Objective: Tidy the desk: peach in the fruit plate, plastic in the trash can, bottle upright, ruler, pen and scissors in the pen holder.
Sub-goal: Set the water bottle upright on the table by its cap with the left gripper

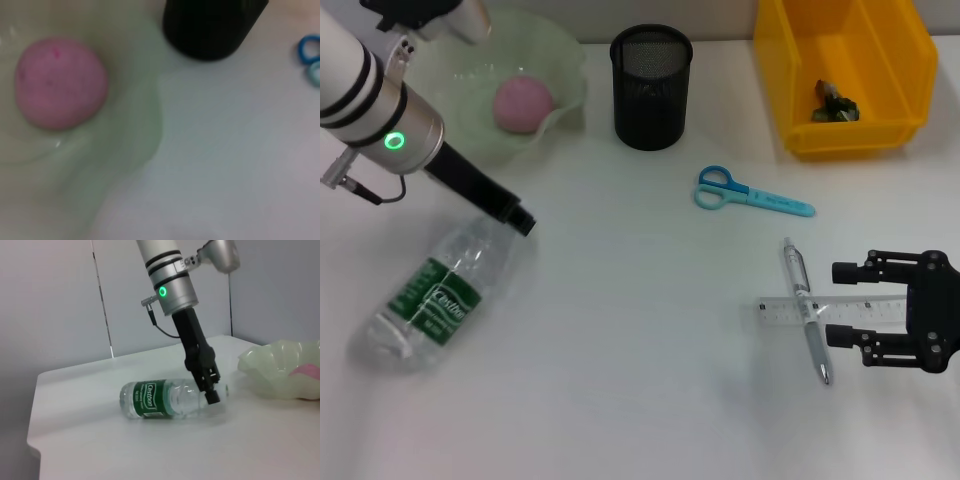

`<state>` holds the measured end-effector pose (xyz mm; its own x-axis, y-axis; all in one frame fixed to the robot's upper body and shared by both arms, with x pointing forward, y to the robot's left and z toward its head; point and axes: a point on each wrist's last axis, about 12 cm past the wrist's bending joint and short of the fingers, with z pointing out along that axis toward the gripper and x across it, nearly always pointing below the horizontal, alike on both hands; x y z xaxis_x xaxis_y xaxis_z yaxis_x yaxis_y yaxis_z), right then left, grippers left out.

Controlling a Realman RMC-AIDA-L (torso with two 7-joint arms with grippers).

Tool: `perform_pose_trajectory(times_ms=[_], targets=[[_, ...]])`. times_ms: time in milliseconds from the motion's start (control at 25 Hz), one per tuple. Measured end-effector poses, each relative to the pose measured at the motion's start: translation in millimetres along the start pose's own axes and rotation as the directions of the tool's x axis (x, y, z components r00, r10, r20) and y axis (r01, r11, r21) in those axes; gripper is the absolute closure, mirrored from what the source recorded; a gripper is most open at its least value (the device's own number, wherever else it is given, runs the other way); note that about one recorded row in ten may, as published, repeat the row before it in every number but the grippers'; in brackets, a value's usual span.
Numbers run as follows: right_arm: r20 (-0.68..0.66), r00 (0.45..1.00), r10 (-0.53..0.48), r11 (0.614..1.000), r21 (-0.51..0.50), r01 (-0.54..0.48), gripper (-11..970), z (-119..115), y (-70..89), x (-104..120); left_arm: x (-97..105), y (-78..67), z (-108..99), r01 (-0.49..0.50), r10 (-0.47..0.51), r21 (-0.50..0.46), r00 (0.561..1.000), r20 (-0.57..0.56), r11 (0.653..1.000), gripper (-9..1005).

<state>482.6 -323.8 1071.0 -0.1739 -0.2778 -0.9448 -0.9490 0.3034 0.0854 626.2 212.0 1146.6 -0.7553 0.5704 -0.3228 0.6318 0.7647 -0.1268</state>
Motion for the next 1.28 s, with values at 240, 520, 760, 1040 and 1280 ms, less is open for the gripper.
perform_pose_trajectory(times_ms=[240,520,760,1040,1280], targets=[[0.001,1.000,0.000,1.000,0.000,0.000,258,0.1,0.0,-0.1,-2.1,0.2,-9.5,-0.043,0.039,0.040,0.995,0.094,0.998,563],[0.003,1.000,0.002,1.000,0.000,-0.002,258,0.3,0.6,0.4,-0.6,1.7,-18.1,-0.082,0.063,0.086,0.976,0.209,0.993,563],[0.005,1.000,0.005,1.000,-0.001,-0.005,258,1.4,0.8,0.3,4.9,6.5,-23.4,-0.114,0.073,0.124,0.951,0.300,0.986,563],[0.012,1.000,0.009,1.000,-0.009,-0.009,258,6.0,1.6,-0.3,14.3,9.4,-30.5,-0.197,0.121,0.137,0.896,0.427,0.971,563],[0.017,1.000,0.020,1.000,-0.015,-0.020,258,10.1,3.4,0.1,21.6,10.0,-32.5,-0.243,0.141,0.141,0.852,0.503,0.960,563]])
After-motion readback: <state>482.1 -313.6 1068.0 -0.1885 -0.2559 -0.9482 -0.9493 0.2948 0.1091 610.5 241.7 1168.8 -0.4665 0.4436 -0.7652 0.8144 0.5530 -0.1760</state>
